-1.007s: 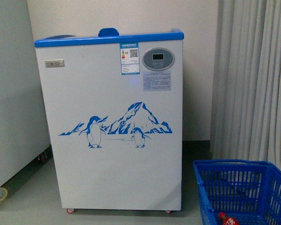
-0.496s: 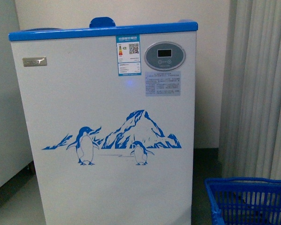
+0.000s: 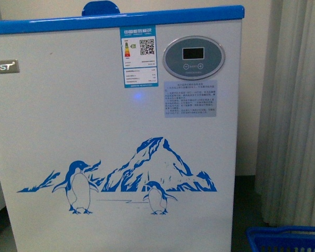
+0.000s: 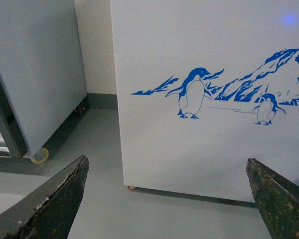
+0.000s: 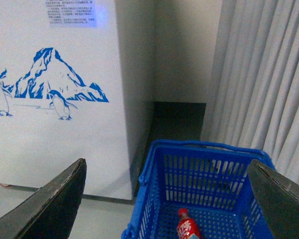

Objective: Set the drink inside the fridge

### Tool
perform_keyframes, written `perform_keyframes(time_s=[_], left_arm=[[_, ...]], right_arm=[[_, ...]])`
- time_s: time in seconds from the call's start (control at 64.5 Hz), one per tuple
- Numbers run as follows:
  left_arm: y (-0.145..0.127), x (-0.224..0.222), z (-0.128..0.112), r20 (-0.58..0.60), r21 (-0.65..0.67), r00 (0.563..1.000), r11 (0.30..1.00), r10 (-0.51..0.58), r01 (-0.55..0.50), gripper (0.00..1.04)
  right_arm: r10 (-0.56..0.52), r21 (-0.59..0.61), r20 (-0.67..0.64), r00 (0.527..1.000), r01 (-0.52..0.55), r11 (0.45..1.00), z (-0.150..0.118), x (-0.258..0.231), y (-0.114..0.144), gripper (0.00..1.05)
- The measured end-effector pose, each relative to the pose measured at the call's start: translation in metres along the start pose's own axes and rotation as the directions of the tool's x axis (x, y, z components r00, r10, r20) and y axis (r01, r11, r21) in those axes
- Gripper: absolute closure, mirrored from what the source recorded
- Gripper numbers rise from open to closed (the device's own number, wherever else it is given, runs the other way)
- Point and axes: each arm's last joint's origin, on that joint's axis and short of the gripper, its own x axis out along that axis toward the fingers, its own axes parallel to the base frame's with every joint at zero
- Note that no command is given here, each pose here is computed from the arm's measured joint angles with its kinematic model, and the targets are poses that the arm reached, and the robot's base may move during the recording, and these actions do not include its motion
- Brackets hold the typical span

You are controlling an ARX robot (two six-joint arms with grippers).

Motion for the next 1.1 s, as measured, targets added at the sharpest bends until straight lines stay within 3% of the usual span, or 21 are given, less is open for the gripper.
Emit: perform_keyframes(time_s=[0.062,0.108,0.124,0.155,0.186,0.232,0.279,0.403,0.449,0.527,0.589,0.744,0.992,1.007,1.1], left_arm=[[0.000,0.000,0.000,0.000,0.000,1.000,1.000,0.000,0.000,0.08],[0.000,0.000,0.000,0.000,0.000,1.000,1.000,0.000,0.000,0.08],[0.000,0.000,0.000,0.000,0.000,1.000,1.000,0.001,-0.001,0.08],[0.000,0.000,0.000,0.000,0.000,1.000,1.000,-0.002,0.002,0.08],[0.000,0.000,0.000,0.000,0.000,1.000,1.000,0.000,0.000,0.08],[0.000,0.000,0.000,0.000,0.000,1.000,1.000,0.000,0.000,0.08],[0.000,0.000,0.000,0.000,0.000,1.000,1.000,0.000,0.000,0.08],[0.000,0.000,0.000,0.000,0.000,1.000,1.000,0.000,0.000,0.08],[0.000,0.000,0.000,0.000,0.000,1.000,1.000,0.000,0.000,0.08],[0.000,0.000,0.000,0.000,0.000,1.000,1.000,0.000,0.000,0.08],[0.000,0.000,0.000,0.000,0.000,1.000,1.000,0.000,0.000,0.08],[0.000,0.000,0.000,0.000,0.000,1.000,1.000,0.000,0.000,0.08],[0.000,0.000,0.000,0.000,0.000,1.000,1.000,0.000,0.000,0.08],[0.000,0.000,0.000,0.000,0.000,1.000,1.000,0.000,0.000,0.08],[0.000,0.000,0.000,0.000,0.000,1.000,1.000,0.000,0.000,0.08]], right_arm=[[0.001,0.000,0.000,1.000,-0.001,1.000,0.000,0.000,0.000,0.08],[-0.071,0.024,-0.136,0.988,0.074,0.997,-0.002,0.001,-0.002,0.08],[-0.107,0.034,-0.266,0.958,0.120,0.992,-0.001,0.003,-0.004,0.08],[-0.165,0.011,-0.406,0.899,0.186,0.983,-0.002,0.010,-0.009,0.08],[-0.196,-0.001,-0.506,0.840,0.227,0.974,-0.009,0.023,-0.019,0.08],[-0.225,-0.032,-0.564,0.795,0.251,0.967,-0.019,0.040,-0.031,0.08],[-0.247,-0.080,-0.593,0.766,0.249,0.965,-0.031,0.062,-0.046,0.08],[-0.265,-0.161,-0.614,0.743,0.210,0.964,-0.065,0.120,-0.078,0.08],[-0.262,-0.188,-0.642,0.720,0.184,0.965,-0.089,0.140,-0.086,0.08],[-0.246,-0.195,-0.728,0.641,0.150,0.969,-0.149,0.166,-0.096,0.08],[-0.215,-0.178,-0.792,0.571,0.120,0.977,-0.193,0.178,-0.095,0.08],[-0.189,-0.165,-0.853,0.486,0.092,0.982,-0.249,0.198,-0.092,0.08],[-0.195,-0.178,-0.883,0.427,0.080,0.981,-0.311,0.229,-0.095,0.08],[-0.165,-0.153,-0.899,0.405,0.061,0.986,-0.337,0.240,-0.093,0.08],[-0.147,-0.140,-0.907,0.396,0.048,0.989,-0.350,0.245,-0.090,0.08]])
